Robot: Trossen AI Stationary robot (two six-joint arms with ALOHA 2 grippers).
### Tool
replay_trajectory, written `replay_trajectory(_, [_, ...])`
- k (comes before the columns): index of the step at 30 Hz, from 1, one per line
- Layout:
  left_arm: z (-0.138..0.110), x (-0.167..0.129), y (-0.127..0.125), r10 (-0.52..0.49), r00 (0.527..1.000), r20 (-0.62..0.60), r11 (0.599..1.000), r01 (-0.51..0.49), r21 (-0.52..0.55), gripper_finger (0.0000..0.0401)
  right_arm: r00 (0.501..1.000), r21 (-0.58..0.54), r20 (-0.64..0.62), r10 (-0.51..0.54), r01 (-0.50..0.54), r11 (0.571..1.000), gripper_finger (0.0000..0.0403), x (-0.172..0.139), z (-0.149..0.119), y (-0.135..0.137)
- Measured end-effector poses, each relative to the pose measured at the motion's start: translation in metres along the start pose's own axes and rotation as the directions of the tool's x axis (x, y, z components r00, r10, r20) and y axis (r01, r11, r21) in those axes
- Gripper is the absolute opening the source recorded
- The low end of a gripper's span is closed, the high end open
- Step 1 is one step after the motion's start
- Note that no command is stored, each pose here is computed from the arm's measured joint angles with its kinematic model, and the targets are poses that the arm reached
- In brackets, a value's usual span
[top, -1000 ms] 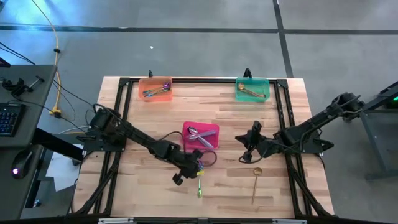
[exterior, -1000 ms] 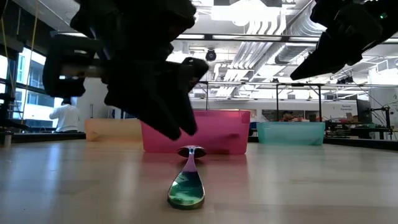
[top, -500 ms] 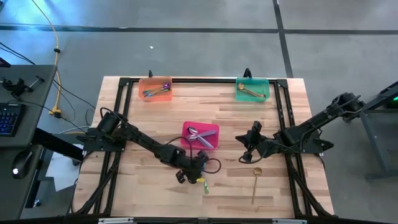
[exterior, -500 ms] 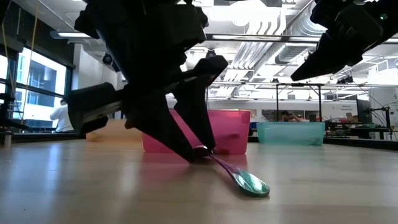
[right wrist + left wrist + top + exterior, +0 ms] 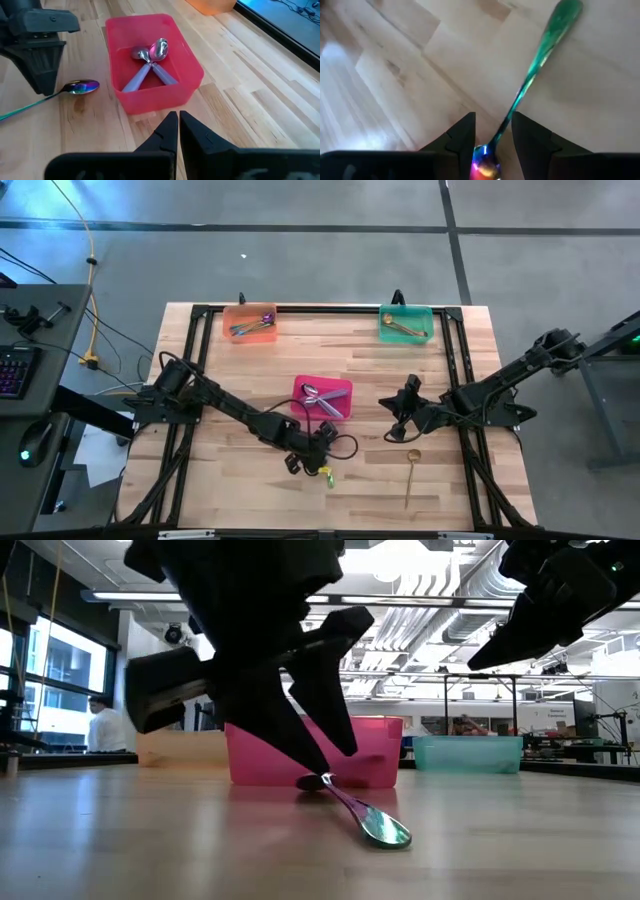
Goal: Sort silverware by color (type)
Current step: Put the green spoon into the orange bin
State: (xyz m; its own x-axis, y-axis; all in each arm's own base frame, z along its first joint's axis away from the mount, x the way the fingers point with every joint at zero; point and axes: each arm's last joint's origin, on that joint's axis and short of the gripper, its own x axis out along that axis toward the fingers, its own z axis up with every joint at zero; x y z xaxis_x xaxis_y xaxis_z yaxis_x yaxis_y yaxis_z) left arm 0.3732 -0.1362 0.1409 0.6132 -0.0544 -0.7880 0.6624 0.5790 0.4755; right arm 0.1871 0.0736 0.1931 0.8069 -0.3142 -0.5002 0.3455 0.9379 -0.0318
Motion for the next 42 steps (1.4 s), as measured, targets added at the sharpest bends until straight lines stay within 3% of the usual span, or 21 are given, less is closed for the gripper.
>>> replay_trajectory(7, [-0.019,0.007,0.008,-0.052,0.996,-0.071,0.998,0.05,-0.028,0.0115,1.0,-0.004,0.001,0.001,-0.001,1.0,0.0,0.0,0.0,0.0])
replay_trajectory(14, [-0.02,0.014,0.003,-0.075,0.993,-0.087,0.997,0.077,0.02,0.011,1.0,-0.007,0.001,0.001,-0.001,1.0,0.0,0.0,0.0,0.0])
replay_trajectory(22, [-0.02,0.004,-0.004,-0.116,0.984,-0.133,0.993,0.116,-0.007,0.0014,1.0,-0.007,0.001,0.001,-0.001,1.0,0.0,0.0,0.0,0.0])
replay_trajectory(26, [-0.021,-0.006,-0.007,-0.143,0.973,-0.179,0.988,0.13,-0.084,0.0014,1.0,-0.007,0.002,0.0,0.0,1.0,0.0,0.0,0.0,0.0])
replay_trajectory(32, [-0.02,-0.045,-0.002,-0.131,0.965,-0.226,0.972,0.08,-0.221,0.0007,1.0,-0.009,0.0,-0.001,0.001,1.0,0.0,0.0,0.0,0.0])
replay_trajectory(35, [-0.03,-0.074,0.004,-0.086,0.963,-0.254,0.952,0.005,-0.306,0.0006,1.0,-0.009,-0.001,-0.001,0.001,1.0,0.0,0.0,0.0,0.0])
replay_trajectory(42, [-0.074,-0.156,0.02,0.073,0.942,-0.327,0.834,-0.237,-0.498,0.0006,1.0,-0.012,-0.003,-0.002,0.002,1.0,0.0,0.0,-0.001,0.0])
